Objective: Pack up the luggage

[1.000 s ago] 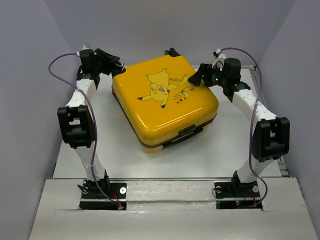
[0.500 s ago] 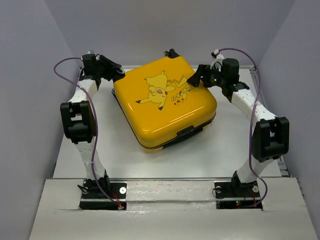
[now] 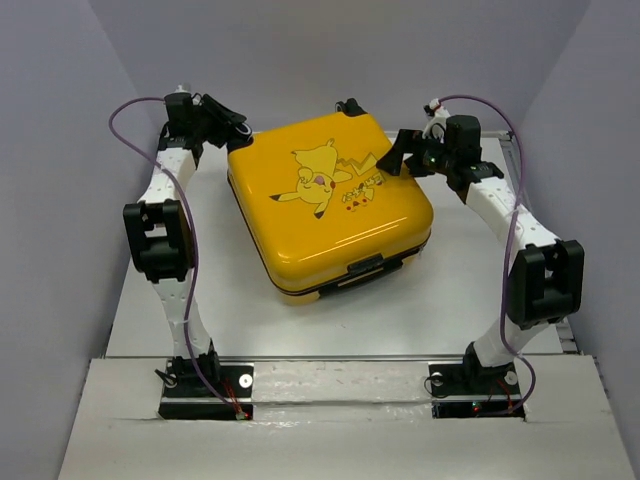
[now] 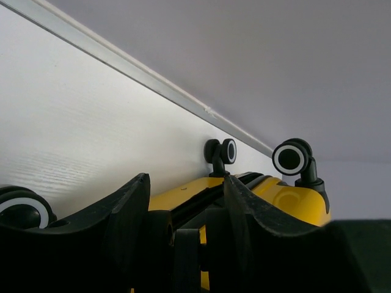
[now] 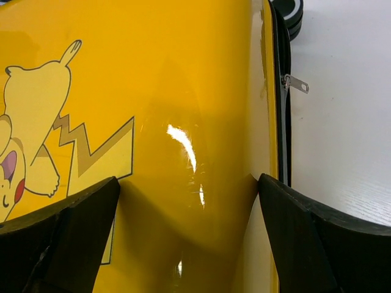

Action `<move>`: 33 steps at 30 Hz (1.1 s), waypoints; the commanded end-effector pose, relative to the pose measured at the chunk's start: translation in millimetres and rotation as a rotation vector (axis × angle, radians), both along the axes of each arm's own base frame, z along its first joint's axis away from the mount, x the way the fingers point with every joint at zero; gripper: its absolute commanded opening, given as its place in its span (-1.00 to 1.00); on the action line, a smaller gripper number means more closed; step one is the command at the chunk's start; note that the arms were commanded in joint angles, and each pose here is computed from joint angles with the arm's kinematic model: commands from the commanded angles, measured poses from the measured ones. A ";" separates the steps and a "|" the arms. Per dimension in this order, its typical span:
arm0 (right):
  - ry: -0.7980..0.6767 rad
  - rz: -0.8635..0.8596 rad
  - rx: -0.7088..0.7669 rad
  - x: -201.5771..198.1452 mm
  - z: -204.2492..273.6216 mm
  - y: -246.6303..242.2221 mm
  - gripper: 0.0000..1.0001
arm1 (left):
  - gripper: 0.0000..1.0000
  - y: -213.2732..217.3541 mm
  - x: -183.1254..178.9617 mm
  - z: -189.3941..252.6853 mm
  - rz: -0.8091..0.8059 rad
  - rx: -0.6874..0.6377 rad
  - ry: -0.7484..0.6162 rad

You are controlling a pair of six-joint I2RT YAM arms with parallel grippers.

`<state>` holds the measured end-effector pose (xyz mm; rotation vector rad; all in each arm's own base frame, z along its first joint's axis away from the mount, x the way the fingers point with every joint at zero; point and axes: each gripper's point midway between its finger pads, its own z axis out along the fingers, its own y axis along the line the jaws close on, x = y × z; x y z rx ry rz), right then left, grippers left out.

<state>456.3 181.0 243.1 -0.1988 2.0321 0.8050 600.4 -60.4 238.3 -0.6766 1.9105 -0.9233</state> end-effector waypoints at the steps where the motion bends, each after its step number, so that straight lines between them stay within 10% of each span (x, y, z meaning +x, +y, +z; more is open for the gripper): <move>1: -0.053 0.076 0.019 -31.7 35.5 19.0 1.00 | 0.02 -32.8 9.3 39.0 -0.109 -0.033 -0.120; 2: -0.069 0.067 0.015 -33.7 40.7 16.8 1.00 | 0.35 -32.4 10.2 36.9 -0.108 -0.029 -0.117; 10: -0.239 0.054 0.037 -70.1 102.7 5.7 1.00 | 0.98 -21.5 1.7 80.1 -0.065 0.070 -0.218; 17: -0.294 0.009 0.067 -107.6 110.3 -7.7 0.88 | 0.98 18.3 -34.5 169.9 0.131 0.278 -0.383; 22: -0.263 -0.107 0.086 -153.2 61.8 -32.6 -0.63 | 0.98 17.8 -109.7 203.1 0.191 0.258 -0.455; 33: -0.078 -0.344 0.074 -203.2 -39.6 -75.2 -0.74 | 0.98 -32.8 -270.1 10.0 0.013 0.294 -0.199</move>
